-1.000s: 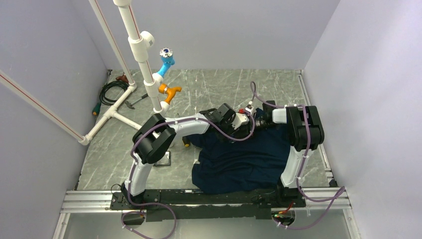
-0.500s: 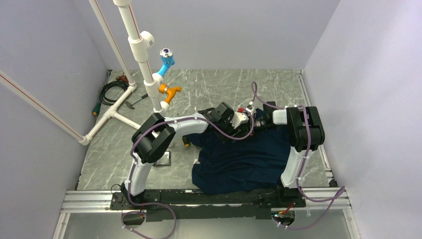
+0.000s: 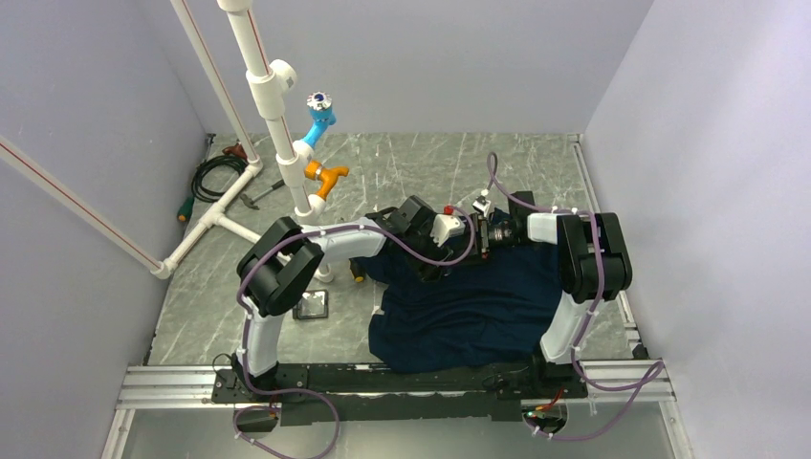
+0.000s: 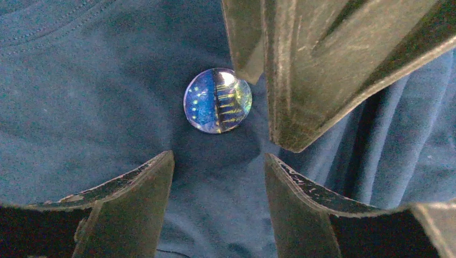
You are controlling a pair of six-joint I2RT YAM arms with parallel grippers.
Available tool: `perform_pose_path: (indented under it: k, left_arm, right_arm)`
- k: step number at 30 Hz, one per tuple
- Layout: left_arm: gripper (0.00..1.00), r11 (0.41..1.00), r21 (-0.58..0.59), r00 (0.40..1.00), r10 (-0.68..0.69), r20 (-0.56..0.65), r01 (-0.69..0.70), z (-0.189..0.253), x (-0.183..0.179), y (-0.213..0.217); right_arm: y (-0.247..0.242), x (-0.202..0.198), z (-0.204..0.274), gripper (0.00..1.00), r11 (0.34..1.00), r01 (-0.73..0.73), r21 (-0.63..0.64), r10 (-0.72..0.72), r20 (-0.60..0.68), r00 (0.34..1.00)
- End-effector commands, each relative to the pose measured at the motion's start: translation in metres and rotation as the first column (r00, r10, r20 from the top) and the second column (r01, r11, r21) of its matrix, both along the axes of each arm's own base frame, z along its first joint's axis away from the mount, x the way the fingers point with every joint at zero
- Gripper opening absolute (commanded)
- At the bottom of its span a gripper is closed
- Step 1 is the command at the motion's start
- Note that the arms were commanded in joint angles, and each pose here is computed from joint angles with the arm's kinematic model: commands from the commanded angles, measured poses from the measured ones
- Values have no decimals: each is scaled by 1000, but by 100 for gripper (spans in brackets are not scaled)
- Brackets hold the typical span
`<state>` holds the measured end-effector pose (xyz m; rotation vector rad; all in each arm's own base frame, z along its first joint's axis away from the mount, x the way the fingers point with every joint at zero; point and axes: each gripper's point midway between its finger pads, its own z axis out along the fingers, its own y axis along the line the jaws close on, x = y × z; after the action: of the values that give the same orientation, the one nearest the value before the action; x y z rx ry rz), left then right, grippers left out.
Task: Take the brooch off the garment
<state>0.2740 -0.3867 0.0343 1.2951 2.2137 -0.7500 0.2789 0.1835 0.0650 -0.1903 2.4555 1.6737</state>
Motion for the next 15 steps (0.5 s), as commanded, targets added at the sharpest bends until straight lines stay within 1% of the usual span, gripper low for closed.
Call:
perform_pose_path:
  k: [1,3,5,7,9,10,13,15]
  left_arm:
    - [67,999,-31,1000,29,-11,-29,21,0,-3]
    - [64,998,-33,999,48,-22,-48,18,1,-2]
    - [57,997,-56,999,48,-26,-49,19,1,-5]
    - [48,997,-54,997,61,-41,-63,14,2,-7]
    - [38,995,-29,994,90,-58,-92,6,5,-7]
    - [36,995,-17,994,95,-59,-97,1,7,-7]
    - [30,995,-4,994,96,-58,-96,-7,11,-9]
    - [29,995,2,993,95,-65,-95,-12,12,-12]
  right_arm:
    - [4,3,6,60,999,-8,33,8,23,1000]
    - [0,6,6,59,1000,14,12,-14,31,999]
    - [-4,11,5,49,998,66,-17,-65,39,997]
    - [-9,14,-2,43,992,113,-50,-112,33,993]
    - [-12,17,-7,42,987,140,-78,-138,23,990]
    - [-12,18,-8,41,986,142,-86,-141,17,990]
    - [-15,18,-15,41,982,146,-117,-146,9,989]
    - [-17,18,-18,41,980,147,-131,-147,9,989]
